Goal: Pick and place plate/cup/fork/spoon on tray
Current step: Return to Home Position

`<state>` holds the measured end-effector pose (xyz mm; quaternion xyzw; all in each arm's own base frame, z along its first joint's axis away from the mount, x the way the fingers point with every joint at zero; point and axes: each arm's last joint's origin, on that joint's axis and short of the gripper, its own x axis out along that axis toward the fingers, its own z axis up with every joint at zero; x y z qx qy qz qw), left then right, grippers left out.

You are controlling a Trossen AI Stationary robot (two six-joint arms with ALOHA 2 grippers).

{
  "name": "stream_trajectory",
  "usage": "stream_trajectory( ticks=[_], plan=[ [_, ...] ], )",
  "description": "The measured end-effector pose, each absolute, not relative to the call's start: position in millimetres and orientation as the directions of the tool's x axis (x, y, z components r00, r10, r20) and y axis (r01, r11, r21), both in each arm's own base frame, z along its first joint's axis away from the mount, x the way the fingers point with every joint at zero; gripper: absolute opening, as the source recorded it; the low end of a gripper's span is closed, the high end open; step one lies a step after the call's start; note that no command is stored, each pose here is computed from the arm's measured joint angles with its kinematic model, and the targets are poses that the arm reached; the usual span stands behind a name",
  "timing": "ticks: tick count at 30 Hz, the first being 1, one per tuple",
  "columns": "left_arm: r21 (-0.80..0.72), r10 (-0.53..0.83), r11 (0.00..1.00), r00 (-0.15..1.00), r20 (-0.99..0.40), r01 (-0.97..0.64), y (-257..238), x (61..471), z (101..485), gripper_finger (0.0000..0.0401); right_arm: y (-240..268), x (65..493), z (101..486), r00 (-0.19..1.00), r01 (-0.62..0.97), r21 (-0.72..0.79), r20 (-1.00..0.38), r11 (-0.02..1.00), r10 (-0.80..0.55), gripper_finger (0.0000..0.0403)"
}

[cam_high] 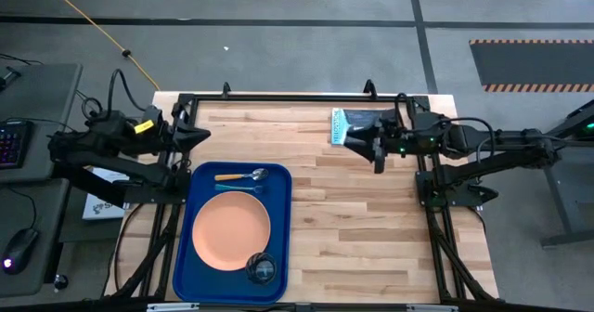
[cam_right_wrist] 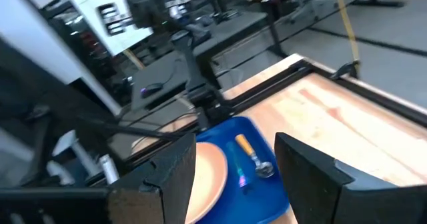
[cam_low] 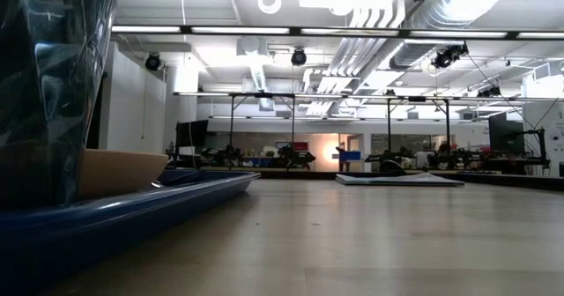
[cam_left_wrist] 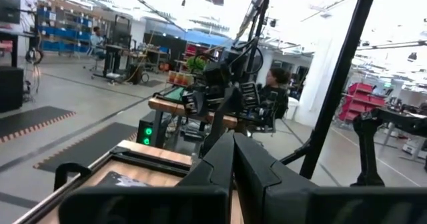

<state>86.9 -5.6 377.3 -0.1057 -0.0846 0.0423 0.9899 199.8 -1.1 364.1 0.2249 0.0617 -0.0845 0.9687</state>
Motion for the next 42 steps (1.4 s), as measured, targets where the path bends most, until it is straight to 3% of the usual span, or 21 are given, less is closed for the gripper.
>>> stream_trajectory(
  ticks=[14, 18, 23, 26, 30, 36, 42],
  plan=[
    [-0.223, 0.102, 0.973, 0.984, 0.149, -0.067, -7, 94, 377, 0.0, 5, 179, 365, 0.979, 0.061, 0.428, -0.203, 0.902, 0.03, 0.0184],
    [-0.225, 0.102, 0.972, 0.983, 0.15, -0.066, -7, 94, 377, 0.0, 7, 159, 368, 0.978, 0.069, 0.407, -0.207, 0.911, 0.019, 0.0134],
    [-0.225, 0.102, 0.972, 0.984, 0.149, -0.067, -7, 94, 377, 0.0, 11, 137, 370, 0.991, 0.047, 0.355, -0.134, 0.934, 0.0, 0.0039],
    [-0.238, 0.102, 0.969, 0.984, 0.149, -0.065, -7, 94, 377, 0.0, 13, 131, 356, 0.998, 0.004, 0.345, -0.058, 0.938, 0.017, 0.0008],
    [-0.239, 0.102, 0.969, 0.984, 0.149, -0.065, -7, 94, 377, 0.0, 13, 129, 317, 0.999, -0.031, 0.403, 0.044, 0.915, 0.014, 0.0019],
    [-0.24, 0.111, 0.968, 0.983, 0.148, -0.073, -6, 94, 377, 0.0, 10, 120, 261, 0.995, -0.048, 0.557, 0.097, 0.829, -0.008, 0.0005],
    [-0.217, 0.112, 0.973, 0.983, 0.148, -0.079, -6, 94, 377, 0.0, 5, 108, 239, 0.989, -0.046, 0.605, 0.142, 0.795, -0.05, 0.0002]
  ],
)
